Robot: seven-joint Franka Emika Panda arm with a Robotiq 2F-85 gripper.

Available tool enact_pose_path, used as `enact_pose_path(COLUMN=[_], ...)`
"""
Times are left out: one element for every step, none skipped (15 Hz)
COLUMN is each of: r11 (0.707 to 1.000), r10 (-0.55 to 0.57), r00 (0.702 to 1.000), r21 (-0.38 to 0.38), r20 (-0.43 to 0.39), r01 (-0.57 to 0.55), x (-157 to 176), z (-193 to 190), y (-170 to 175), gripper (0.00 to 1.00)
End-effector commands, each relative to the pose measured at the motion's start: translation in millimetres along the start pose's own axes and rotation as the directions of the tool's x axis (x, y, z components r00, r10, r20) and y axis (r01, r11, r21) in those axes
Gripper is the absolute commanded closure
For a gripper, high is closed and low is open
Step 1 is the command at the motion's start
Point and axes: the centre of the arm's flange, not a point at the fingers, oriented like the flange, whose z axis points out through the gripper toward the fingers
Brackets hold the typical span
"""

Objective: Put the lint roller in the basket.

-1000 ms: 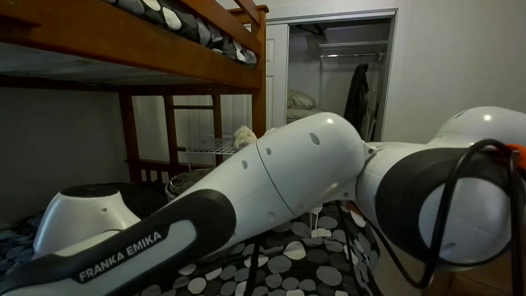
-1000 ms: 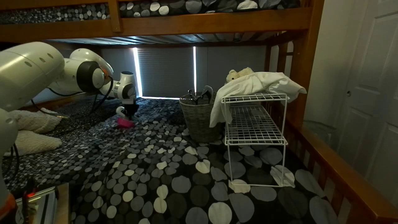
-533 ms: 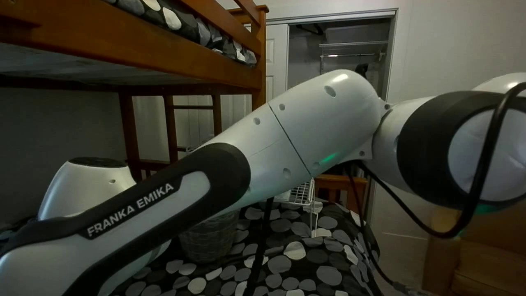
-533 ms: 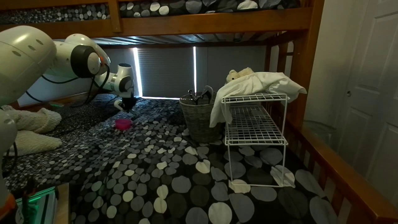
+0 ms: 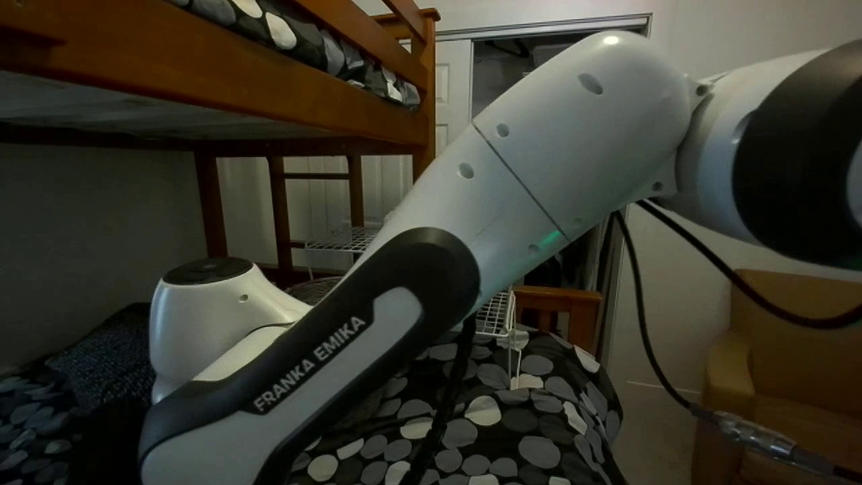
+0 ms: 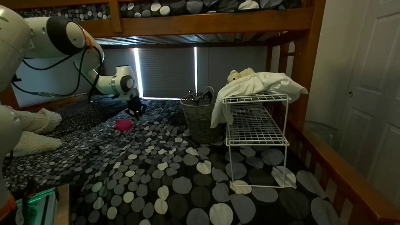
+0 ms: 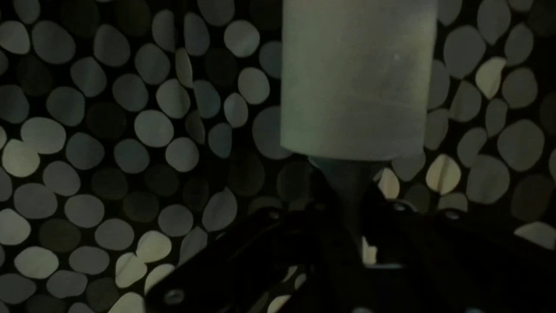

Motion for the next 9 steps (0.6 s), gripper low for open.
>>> enact_pose_path(r11=[0.986, 0.979, 0.992, 0.987, 0.985, 0.985, 0.986, 0.989, 0.983], r10=[0.147, 0.184, 0.115, 0.143, 0.157, 0.158, 0.141, 0.039, -0.026], r00=[0.983, 0.973, 0.989, 0.984, 0.98, 0.979, 0.982, 0.993, 0.99], r21=[0.091, 0.116, 0.07, 0.088, 0.093, 0.092, 0.111, 0.145, 0.175], r20=[-0.11, -0.143, -0.089, -0.111, -0.122, -0.127, -0.128, -0.115, -0.138], r01=[-0.137, -0.168, -0.109, -0.134, -0.146, -0.147, -0.127, -0.022, 0.05], x=[55, 65, 26, 35, 41, 45, 53, 69, 84], z=[-39, -42, -15, -20, -23, -25, -28, -35, -42], y=[50, 54, 12, 17, 21, 24, 24, 26, 25], gripper=[0.95, 0.95, 0.8, 0.8, 0.8, 0.95, 0.95, 0.95, 0.95])
